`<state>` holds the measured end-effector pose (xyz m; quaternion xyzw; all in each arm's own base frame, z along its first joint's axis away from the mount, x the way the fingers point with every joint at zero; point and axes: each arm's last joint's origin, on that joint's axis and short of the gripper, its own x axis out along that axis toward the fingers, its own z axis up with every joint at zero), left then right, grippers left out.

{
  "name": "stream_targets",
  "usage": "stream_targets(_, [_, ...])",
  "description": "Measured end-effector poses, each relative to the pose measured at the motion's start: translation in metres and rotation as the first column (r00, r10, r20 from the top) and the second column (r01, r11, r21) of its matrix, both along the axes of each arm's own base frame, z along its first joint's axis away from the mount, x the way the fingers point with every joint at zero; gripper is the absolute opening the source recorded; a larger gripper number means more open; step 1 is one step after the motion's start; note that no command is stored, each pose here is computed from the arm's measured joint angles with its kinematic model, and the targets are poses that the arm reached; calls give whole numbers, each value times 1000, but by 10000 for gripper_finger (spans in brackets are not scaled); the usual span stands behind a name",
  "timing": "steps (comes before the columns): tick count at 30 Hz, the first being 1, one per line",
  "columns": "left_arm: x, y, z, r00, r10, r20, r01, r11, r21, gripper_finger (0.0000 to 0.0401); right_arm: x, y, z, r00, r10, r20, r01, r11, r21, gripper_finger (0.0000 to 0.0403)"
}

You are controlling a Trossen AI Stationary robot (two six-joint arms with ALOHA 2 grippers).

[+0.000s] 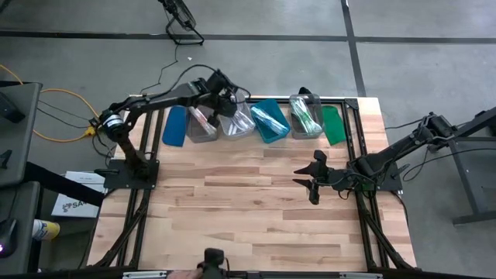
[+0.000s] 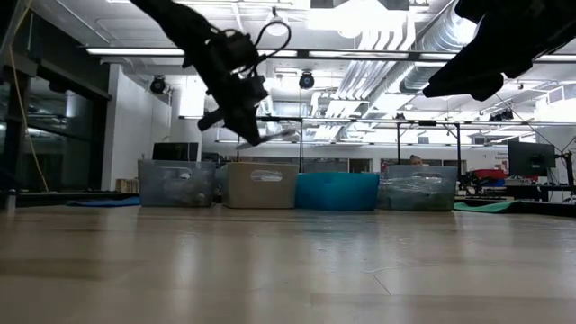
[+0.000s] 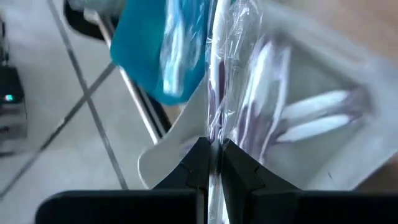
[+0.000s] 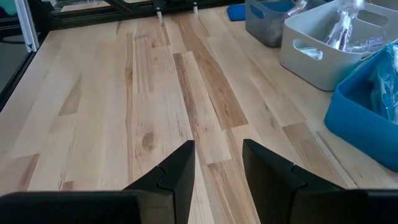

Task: Pick & Place Toothbrushes
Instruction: Put the violet toothbrush into the gray bin

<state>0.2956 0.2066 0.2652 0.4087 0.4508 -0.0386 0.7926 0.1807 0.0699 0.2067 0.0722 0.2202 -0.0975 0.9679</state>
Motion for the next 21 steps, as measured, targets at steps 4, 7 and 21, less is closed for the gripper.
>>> stream_targets(4, [-3, 17, -14, 999, 41, -21, -42, 999, -31, 15, 0, 0, 0, 1000, -1, -2, 1, 1000, -1, 128])
stream_targets(7, [-2, 24, -26, 997, 65, -38, -67, 996, -56, 15, 0, 0, 0, 1000, -1, -2, 1, 1000, -1, 128])
stream_targets(21, [6, 31, -55, 992, 65, -105, -75, 993, -93, 15, 0, 0, 0, 1000, -4, 0, 4, 1000, -3, 128])
